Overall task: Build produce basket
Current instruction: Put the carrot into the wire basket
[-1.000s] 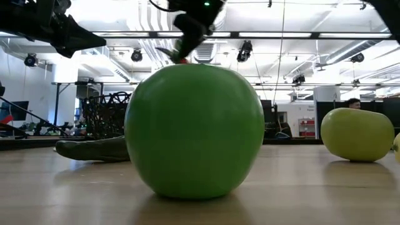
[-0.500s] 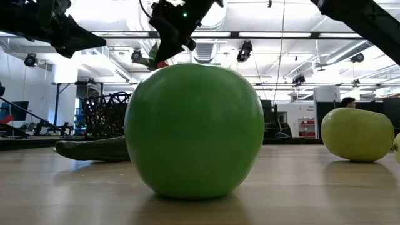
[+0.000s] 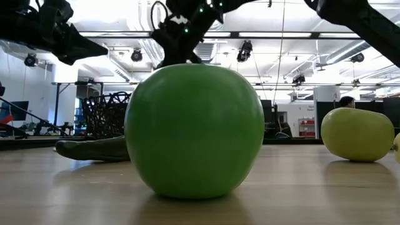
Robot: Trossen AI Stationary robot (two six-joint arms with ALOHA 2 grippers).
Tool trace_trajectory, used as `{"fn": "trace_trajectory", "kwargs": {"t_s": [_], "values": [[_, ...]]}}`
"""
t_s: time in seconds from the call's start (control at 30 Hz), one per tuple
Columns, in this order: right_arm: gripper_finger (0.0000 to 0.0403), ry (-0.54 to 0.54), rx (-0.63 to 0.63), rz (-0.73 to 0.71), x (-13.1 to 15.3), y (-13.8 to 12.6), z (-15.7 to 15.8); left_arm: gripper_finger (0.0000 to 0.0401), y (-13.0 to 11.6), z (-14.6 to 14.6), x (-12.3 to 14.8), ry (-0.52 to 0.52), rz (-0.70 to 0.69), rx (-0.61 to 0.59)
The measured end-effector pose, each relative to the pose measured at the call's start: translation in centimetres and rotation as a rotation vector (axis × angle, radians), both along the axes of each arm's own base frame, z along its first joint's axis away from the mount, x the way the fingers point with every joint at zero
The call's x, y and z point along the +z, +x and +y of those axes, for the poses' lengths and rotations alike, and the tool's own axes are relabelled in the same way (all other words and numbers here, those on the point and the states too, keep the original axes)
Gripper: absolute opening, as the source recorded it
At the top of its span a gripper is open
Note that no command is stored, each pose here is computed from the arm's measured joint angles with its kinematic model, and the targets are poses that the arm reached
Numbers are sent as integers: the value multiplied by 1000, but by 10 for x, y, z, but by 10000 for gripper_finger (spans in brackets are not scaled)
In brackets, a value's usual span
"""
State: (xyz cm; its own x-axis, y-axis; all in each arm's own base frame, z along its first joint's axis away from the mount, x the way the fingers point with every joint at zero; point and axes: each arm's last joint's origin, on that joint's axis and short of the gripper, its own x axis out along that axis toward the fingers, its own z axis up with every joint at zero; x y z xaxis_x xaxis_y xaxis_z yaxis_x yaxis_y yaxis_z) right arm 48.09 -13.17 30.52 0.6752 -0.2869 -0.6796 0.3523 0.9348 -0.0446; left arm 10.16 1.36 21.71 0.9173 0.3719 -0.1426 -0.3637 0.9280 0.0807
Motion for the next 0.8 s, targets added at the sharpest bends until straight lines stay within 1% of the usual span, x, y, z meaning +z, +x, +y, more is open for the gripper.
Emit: {"fn": "trace_trajectory", "kwargs": {"t_s": [0.13, 0.2, 0.5, 0.63, 0.7, 0.8], "values": [[8, 122, 62, -13, -7, -2, -6, 0, 0, 0, 0, 0, -4, 0], [8, 140, 55, -1, -13, -4, -13, 0, 0, 0, 1, 0, -10, 0], [8, 150, -41, 11, -38, -9, -56, 0, 0, 0, 3, 2, -34, 0], [10, 107, -97, 4, -49, -13, -78, 0, 0, 0, 3, 2, -34, 0], [16, 82, -112, -4, -51, -15, -88, 0, 1, 0, 3, 2, -38, 0], [34, 73, -135, -22, -53, -18, -101, 0, 1, 0, 5, 2, -50, 0]]}}
